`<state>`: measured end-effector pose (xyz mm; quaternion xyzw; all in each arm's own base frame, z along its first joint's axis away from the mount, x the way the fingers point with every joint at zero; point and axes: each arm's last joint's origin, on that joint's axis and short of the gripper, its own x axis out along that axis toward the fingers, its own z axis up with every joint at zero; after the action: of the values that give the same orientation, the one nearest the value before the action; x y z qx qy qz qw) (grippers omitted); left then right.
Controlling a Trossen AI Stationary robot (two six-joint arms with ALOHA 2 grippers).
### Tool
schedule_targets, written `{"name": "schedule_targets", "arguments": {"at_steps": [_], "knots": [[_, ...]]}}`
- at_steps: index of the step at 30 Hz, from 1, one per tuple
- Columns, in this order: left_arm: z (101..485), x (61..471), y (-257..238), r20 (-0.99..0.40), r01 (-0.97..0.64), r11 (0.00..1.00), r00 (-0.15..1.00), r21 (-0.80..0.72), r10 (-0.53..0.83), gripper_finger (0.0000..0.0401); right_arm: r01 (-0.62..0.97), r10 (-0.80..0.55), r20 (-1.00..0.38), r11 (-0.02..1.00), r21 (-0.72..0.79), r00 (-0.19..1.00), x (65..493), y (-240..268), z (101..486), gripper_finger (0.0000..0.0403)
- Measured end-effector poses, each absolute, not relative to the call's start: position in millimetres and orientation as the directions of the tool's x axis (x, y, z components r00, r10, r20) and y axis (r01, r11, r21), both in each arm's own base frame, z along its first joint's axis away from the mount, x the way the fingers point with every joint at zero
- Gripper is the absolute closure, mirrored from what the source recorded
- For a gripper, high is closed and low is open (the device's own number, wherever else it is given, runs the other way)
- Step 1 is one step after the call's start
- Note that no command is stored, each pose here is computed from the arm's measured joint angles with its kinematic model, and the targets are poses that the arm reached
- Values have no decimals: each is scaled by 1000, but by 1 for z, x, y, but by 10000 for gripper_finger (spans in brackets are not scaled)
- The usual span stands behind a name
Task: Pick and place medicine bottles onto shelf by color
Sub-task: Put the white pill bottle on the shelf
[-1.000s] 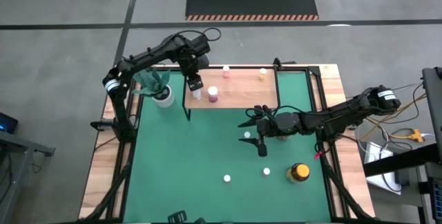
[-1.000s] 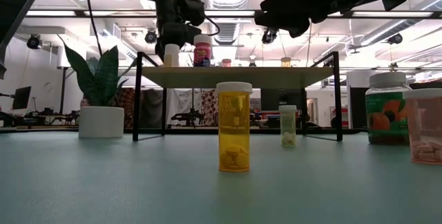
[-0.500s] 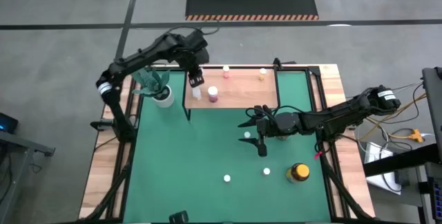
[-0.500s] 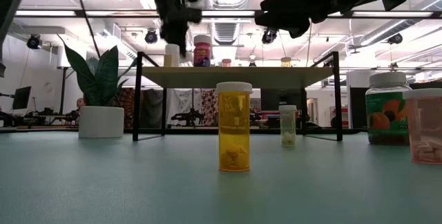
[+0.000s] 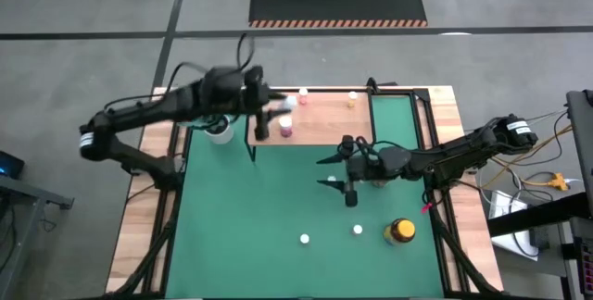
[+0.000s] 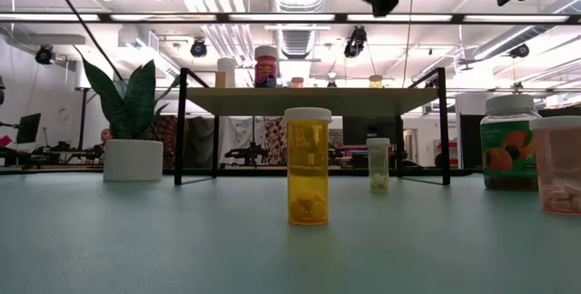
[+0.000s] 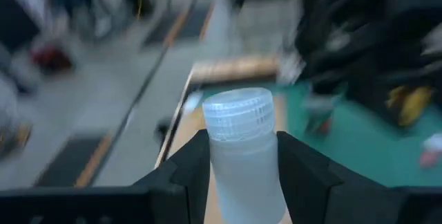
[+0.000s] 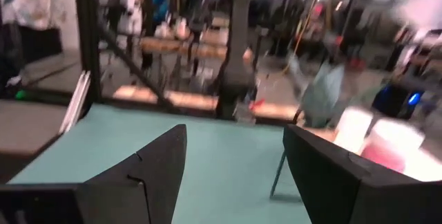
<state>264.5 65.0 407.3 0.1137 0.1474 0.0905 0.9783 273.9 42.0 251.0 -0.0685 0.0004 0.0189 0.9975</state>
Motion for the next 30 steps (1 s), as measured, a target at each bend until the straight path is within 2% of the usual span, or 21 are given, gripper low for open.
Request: {"name": "schedule_targets", "arguments": {"at_steps": [3,8,17,24,30], "knots": [[401,262,36,-132,-78,963,985,259,115,279,-11,24,79,987,-161,997,274,41,259,170],[379,265,-1,0,17,966,1000,258,-18,278,31,0,191,987,-159,982,272,41,270,170],[335,283,-23,237,19,982,969,190,-65,278,-19,48,226,991,-133,973,272,42,273,170],[309,306,-24,266,21,988,962,151,-61,278,-39,64,221,992,-116,973,275,43,270,170],[301,319,-27,275,33,988,959,152,-74,278,-24,49,207,993,-118,977,283,44,267,170]]}}
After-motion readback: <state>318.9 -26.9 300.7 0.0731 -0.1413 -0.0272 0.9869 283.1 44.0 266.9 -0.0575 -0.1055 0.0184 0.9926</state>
